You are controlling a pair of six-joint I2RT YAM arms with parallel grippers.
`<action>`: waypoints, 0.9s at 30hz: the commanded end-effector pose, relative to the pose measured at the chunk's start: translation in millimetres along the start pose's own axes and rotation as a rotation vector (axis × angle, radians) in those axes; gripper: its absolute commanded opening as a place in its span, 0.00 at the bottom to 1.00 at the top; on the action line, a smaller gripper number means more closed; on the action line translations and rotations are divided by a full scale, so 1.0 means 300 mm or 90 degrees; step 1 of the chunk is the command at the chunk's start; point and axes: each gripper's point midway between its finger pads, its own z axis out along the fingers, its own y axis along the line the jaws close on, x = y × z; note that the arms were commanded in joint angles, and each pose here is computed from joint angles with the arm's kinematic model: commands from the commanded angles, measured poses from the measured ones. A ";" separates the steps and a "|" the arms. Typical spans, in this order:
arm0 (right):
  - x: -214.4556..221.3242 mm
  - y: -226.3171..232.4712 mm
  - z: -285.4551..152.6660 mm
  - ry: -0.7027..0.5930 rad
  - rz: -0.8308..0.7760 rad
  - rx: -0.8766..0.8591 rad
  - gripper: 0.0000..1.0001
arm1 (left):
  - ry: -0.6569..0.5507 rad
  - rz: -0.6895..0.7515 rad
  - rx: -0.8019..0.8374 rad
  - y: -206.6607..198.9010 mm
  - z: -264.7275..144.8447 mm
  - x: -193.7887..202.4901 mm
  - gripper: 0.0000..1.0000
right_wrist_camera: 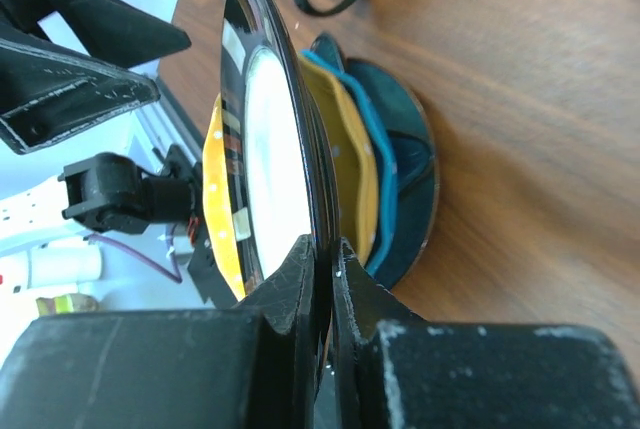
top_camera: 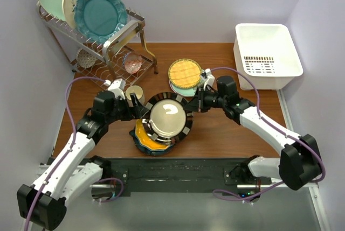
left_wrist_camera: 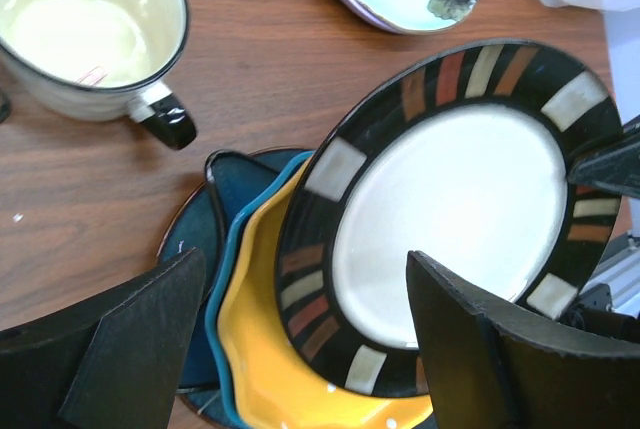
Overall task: Place the plates into the plastic bin on the countertop
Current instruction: Pick up the plate from the corner of the board.
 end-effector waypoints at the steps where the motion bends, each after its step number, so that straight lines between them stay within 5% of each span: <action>1: -0.097 0.105 -0.078 -0.053 -0.048 -0.085 0.00 | -0.016 0.017 0.069 -0.052 0.029 -0.020 0.86; 10: -0.059 0.056 -0.069 -0.030 -0.022 -0.089 0.00 | 0.009 0.017 0.177 -0.128 0.060 0.018 0.82; 27: -0.036 -0.003 -0.030 -0.013 0.002 -0.068 0.00 | 0.113 -0.037 0.171 -0.043 0.093 0.231 0.72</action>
